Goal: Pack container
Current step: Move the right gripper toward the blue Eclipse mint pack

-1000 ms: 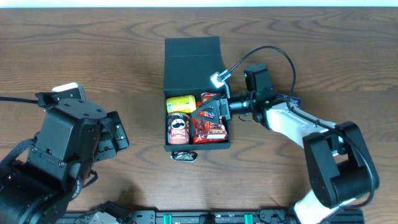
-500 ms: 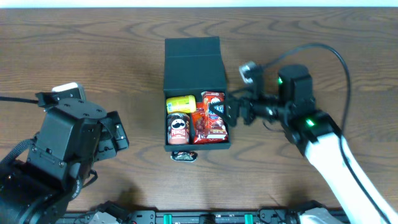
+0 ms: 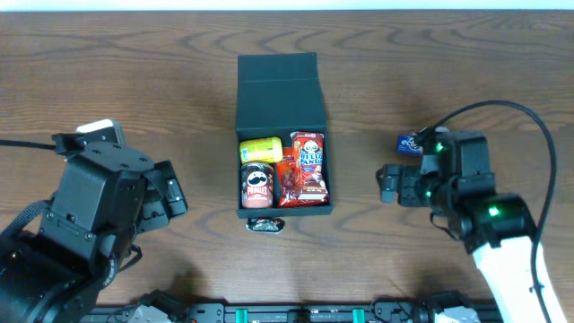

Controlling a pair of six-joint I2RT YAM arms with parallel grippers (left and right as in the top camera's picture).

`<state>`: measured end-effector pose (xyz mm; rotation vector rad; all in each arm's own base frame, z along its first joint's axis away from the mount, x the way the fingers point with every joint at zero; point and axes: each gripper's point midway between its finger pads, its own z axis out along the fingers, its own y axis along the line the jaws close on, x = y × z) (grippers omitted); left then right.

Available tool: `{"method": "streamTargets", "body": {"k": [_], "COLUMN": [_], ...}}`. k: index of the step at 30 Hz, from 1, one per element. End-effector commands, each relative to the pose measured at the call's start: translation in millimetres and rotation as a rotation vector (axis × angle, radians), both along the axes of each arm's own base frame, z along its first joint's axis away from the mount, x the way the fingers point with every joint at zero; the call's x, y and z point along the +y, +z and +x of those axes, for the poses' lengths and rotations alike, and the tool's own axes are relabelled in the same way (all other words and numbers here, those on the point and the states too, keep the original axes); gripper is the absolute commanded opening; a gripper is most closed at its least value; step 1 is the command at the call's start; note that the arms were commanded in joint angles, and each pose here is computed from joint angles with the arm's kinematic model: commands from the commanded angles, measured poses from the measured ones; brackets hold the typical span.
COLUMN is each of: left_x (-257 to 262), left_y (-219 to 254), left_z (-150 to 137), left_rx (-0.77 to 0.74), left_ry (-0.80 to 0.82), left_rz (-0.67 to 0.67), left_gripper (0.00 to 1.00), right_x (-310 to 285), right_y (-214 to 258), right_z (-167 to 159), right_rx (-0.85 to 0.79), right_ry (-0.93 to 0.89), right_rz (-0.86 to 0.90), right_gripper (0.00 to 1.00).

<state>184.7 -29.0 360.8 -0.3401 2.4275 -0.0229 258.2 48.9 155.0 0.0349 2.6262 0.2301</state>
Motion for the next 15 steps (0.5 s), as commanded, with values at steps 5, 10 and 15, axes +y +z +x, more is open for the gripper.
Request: {"method": "streamTargets", "body": {"k": [5, 10, 15], "left_x": [2.7, 6.7, 4.9], "left_y": [-4.1, -3.5, -6.4], "left_z": [-4.8, -0.6, 5.1], "left_rx": [0.027, 0.020, 0.039], "left_ry": [0.019, 0.037, 0.015], "left_rz": [-0.001, 0.030, 0.066], "left_gripper": [0.95, 0.95, 0.95], "right_x": [-29.4, -42.8, -79.2], "right_y": [24.5, 21.7, 11.0], "right_z": [32.9, 37.5, 38.5], "right_rx": [0.044, 0.198, 0.419], "right_ry": [0.269, 0.487, 0.626], "right_rz": [-0.129, -0.249, -0.440], "right_gripper": [0.99, 0.99, 0.99]}}
